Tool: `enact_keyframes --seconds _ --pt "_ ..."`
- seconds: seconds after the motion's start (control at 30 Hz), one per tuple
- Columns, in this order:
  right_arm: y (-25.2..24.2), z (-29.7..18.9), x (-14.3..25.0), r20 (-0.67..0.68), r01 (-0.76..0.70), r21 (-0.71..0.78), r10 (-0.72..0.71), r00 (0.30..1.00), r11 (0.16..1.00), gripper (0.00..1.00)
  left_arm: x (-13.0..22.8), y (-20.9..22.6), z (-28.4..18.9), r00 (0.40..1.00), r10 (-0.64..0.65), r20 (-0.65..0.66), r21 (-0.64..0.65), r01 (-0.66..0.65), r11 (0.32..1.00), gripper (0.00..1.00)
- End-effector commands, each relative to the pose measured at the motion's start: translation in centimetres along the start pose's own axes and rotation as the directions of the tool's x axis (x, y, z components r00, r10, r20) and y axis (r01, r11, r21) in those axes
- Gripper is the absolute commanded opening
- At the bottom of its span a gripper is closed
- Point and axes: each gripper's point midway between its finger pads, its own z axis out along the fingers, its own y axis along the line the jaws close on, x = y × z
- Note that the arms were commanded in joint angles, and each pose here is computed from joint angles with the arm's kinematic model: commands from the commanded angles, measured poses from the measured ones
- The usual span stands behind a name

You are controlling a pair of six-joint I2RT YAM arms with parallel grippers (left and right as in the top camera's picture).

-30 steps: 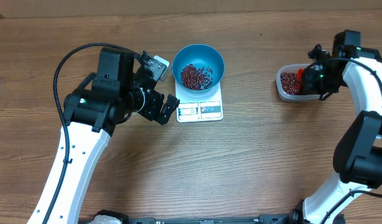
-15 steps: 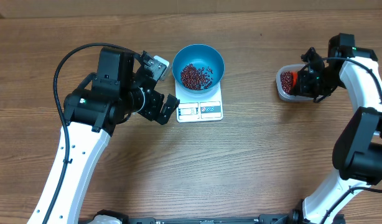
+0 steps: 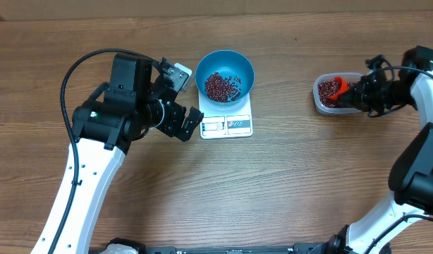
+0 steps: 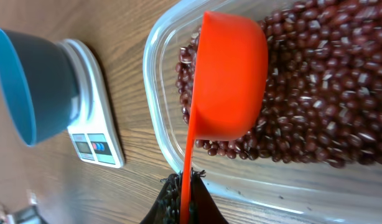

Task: Scoop item into bowl and weigh 150g on scale
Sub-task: 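Scoop beans and lift the red scoop out of the tub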

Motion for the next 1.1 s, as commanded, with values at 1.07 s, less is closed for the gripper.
enact_keyframes --seconds 1.07 --pt "2.7 -6.6 0.5 0.136 -0.011 -0.466 0.084 0.987 0.884 0.04 -0.5 0.0 -0.1 1.000 0.016 0.010 0.004 -0.016 1.000 1.00"
